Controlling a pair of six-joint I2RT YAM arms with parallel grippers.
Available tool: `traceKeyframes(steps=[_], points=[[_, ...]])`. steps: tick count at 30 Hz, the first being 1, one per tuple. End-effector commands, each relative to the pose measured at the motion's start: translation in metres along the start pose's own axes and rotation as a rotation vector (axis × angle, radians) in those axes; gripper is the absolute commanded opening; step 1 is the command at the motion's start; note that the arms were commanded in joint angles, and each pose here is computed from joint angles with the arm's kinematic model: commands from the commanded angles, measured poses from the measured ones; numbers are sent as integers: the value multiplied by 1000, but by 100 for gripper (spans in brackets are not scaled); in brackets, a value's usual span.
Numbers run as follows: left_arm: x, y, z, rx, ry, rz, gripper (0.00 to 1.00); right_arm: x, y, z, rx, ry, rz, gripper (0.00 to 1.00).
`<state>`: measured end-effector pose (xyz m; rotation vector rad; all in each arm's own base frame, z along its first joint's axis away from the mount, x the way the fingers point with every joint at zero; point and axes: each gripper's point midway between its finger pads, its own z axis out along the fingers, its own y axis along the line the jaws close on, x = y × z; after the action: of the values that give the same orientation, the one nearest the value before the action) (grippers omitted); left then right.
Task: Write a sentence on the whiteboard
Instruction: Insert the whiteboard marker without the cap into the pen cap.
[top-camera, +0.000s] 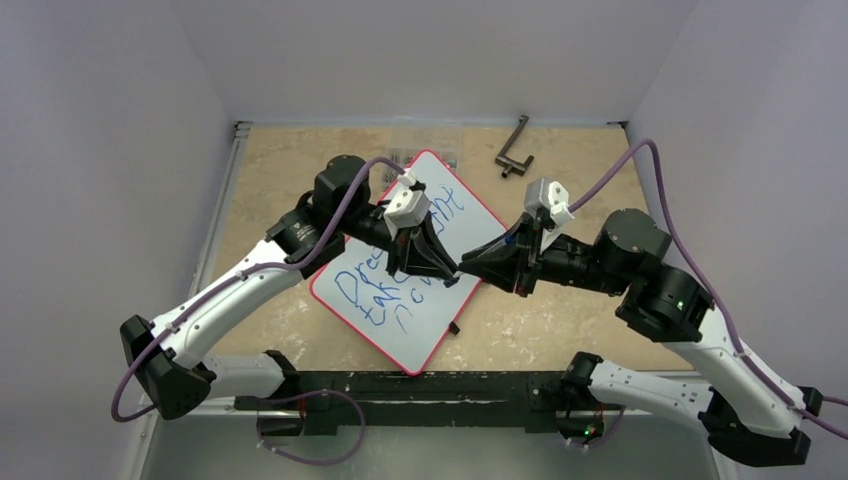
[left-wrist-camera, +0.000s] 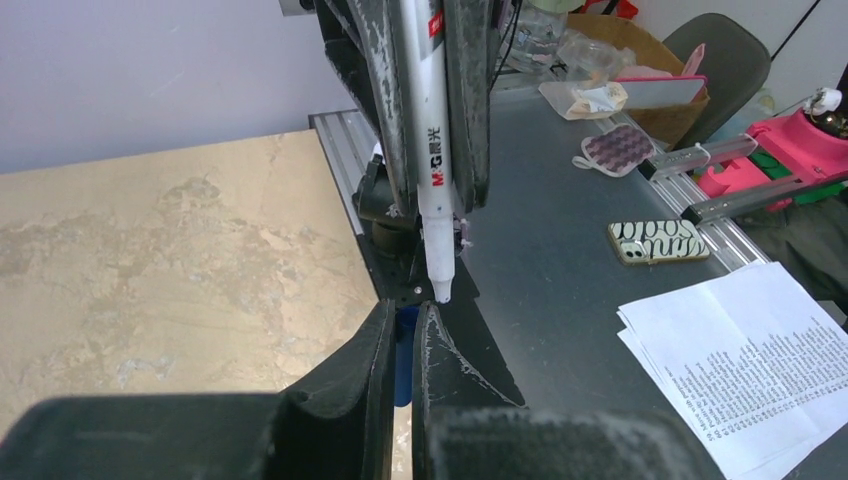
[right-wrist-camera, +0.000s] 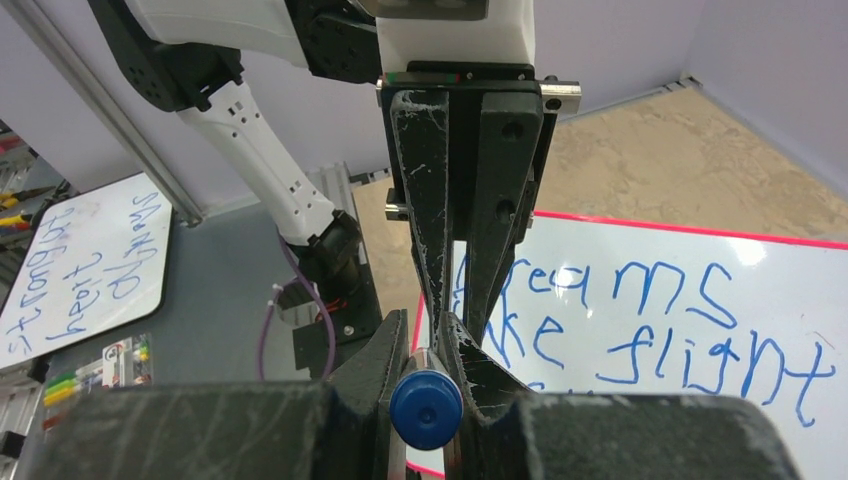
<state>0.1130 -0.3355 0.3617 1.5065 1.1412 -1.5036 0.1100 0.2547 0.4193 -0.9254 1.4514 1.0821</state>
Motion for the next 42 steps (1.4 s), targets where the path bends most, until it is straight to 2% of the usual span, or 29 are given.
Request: traceKeyframes(steps=[1,12,26,34,42], points=[[-15,-9,-3,41,-38,36,0,2,-1,1,-3,1,-7,0],[-12,-14,-5,40,-38,38,0,-3,-11,-5,70,-13,-12,0],[-20,-6,0,36,-75,32,0,20,-16,5,71,54,8,0],[-20,3,3,18,-96,6,0,45,-25,15,86,147,29,0],[-12,27,16,-22,-152,-20,0,92,-46,29,175,274,104,0]])
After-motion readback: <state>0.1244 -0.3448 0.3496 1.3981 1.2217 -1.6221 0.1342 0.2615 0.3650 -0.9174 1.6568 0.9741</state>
